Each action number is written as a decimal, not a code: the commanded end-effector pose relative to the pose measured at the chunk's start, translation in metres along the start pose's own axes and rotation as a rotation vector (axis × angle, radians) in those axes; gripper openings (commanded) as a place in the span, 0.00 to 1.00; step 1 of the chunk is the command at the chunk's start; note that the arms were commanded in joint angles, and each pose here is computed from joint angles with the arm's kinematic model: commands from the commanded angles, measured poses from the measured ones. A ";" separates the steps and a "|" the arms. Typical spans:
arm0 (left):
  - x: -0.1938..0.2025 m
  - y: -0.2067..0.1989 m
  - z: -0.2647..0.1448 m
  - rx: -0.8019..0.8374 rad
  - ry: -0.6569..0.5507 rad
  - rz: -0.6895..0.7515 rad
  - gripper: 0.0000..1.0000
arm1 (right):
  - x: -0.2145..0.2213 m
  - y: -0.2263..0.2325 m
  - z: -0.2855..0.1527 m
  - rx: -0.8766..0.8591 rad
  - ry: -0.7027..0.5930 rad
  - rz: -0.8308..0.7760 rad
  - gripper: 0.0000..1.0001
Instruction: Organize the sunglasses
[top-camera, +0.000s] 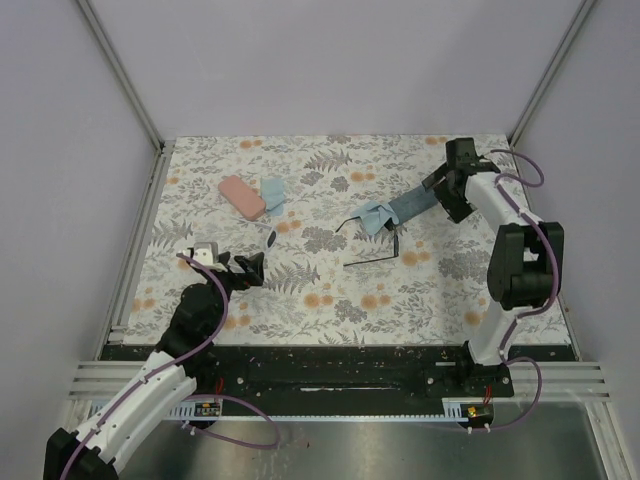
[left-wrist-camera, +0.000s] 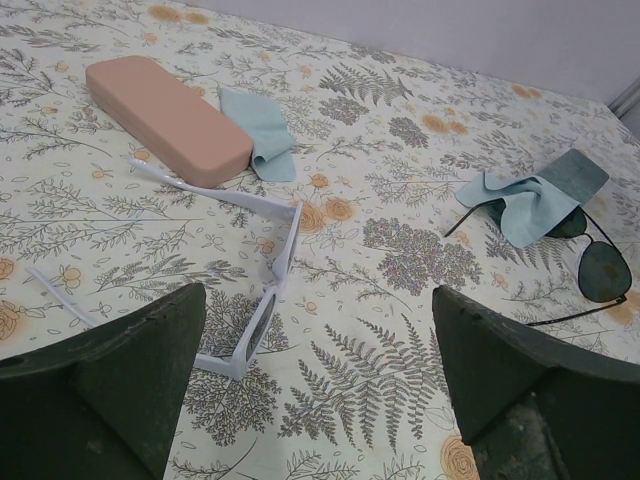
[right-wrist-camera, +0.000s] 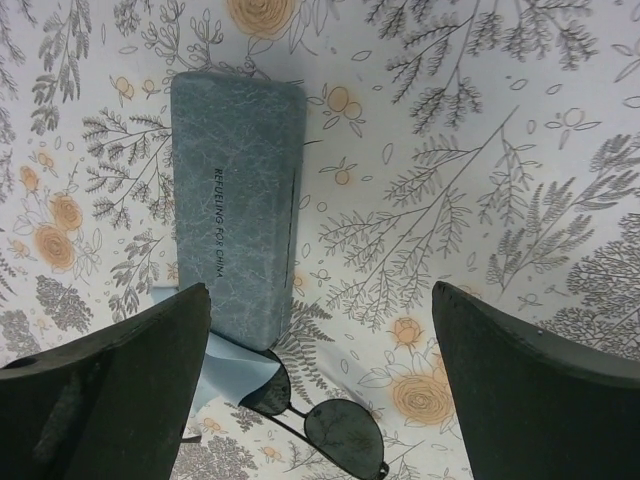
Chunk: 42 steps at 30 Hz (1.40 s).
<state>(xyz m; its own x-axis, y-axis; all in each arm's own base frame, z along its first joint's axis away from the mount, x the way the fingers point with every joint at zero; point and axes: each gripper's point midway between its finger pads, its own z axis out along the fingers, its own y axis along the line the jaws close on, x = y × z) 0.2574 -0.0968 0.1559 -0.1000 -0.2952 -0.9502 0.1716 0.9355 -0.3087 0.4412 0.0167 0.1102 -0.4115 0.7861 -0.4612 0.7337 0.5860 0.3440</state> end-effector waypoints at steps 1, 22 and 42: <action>-0.005 -0.001 0.001 0.006 -0.026 -0.001 0.99 | 0.007 0.003 0.006 0.106 0.028 -0.035 0.99; -0.004 0.002 0.002 -0.014 -0.022 0.004 0.99 | 0.034 0.059 0.058 0.176 0.045 -0.041 0.99; -0.006 0.001 0.002 -0.010 -0.026 0.001 0.99 | 0.013 0.067 0.028 0.059 -0.046 -0.041 0.59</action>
<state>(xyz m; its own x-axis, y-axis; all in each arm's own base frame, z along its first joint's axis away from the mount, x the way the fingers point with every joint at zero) 0.2580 -0.0961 0.1525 -0.1098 -0.2895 -0.9509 0.1630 0.9385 -0.3045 0.4998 0.0704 0.0387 -0.4983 0.7652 -0.4077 0.7814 0.6001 0.1713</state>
